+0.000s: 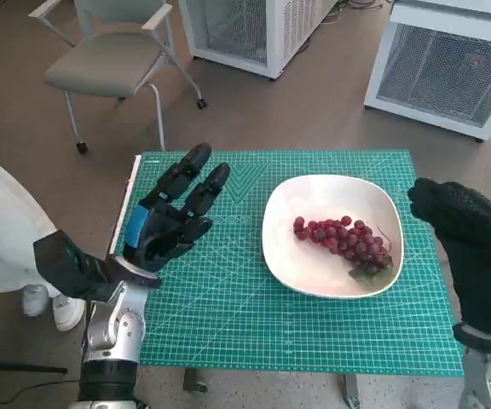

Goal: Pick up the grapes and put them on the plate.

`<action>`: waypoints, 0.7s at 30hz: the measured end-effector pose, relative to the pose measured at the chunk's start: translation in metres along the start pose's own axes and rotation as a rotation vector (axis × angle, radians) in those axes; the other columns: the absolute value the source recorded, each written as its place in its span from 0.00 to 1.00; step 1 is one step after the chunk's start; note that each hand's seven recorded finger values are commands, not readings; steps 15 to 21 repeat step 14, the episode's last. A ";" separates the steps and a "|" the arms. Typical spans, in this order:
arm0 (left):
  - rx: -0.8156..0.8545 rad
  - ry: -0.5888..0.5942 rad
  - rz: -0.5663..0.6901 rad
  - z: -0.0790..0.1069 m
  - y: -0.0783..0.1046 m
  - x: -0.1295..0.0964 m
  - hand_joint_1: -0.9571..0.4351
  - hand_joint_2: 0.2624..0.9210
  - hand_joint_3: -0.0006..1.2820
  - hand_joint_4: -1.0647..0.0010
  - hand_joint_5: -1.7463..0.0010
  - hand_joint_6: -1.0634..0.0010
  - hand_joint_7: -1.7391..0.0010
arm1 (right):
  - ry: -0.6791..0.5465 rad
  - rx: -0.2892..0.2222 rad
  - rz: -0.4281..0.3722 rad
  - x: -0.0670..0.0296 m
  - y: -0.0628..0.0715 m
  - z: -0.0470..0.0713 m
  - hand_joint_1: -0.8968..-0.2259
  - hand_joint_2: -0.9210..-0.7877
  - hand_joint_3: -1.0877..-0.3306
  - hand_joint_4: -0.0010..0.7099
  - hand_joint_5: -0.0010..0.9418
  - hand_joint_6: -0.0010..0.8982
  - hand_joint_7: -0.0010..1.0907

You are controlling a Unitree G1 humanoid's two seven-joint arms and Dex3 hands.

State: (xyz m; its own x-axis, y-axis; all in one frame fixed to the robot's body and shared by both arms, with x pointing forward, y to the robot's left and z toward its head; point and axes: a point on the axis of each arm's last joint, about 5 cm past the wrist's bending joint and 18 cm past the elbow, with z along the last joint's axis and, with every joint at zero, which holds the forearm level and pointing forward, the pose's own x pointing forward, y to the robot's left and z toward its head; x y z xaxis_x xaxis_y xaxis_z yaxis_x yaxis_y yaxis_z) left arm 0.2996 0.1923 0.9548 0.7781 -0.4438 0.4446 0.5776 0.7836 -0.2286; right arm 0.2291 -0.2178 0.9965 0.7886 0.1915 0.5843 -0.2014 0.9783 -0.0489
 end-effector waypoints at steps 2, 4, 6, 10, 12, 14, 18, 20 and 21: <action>0.000 0.001 -0.001 0.000 0.000 0.000 0.43 0.99 0.00 0.77 1.00 0.66 1.00 | 0.001 0.000 0.002 0.0001 0.000 0.000 0.54 0.00 0.67 0.61 0.10 0.15 0.79; 0.001 0.001 -0.002 -0.001 -0.001 0.001 0.43 0.99 0.00 0.77 1.00 0.66 1.00 | 0.003 0.001 0.004 0.0001 0.000 -0.001 0.54 0.00 0.67 0.61 0.10 0.15 0.79; 0.004 0.001 -0.004 -0.001 -0.001 0.001 0.43 0.99 0.00 0.77 1.00 0.65 1.00 | 0.004 0.001 0.004 0.0002 0.000 -0.001 0.54 0.00 0.67 0.61 0.10 0.15 0.79; 0.014 -0.002 -0.007 -0.001 -0.002 0.001 0.43 0.99 0.00 0.77 1.00 0.65 1.00 | 0.005 0.002 0.005 0.0006 0.000 -0.001 0.54 0.00 0.67 0.61 0.10 0.15 0.79; 0.022 -0.002 -0.007 -0.001 -0.003 0.001 0.42 1.00 0.00 0.77 1.00 0.65 1.00 | 0.005 0.003 0.005 0.0008 0.000 -0.001 0.54 0.00 0.67 0.61 0.10 0.15 0.79; 0.030 -0.003 -0.007 -0.002 -0.003 0.002 0.42 1.00 0.00 0.77 1.00 0.65 1.00 | 0.004 0.003 0.005 0.0009 0.000 -0.001 0.54 0.00 0.67 0.61 0.10 0.15 0.79; 0.030 -0.003 -0.007 -0.002 -0.003 0.002 0.42 1.00 0.00 0.77 1.00 0.65 1.00 | 0.004 0.003 0.005 0.0009 0.000 -0.001 0.54 0.00 0.67 0.61 0.10 0.15 0.79; 0.030 -0.003 -0.007 -0.002 -0.003 0.002 0.42 1.00 0.00 0.77 1.00 0.65 1.00 | 0.004 0.003 0.005 0.0009 0.000 -0.001 0.54 0.00 0.67 0.61 0.10 0.15 0.79; 0.030 -0.003 -0.007 -0.002 -0.003 0.002 0.42 1.00 0.00 0.77 1.00 0.65 1.00 | 0.004 0.003 0.005 0.0009 0.000 -0.001 0.54 0.00 0.67 0.61 0.10 0.15 0.79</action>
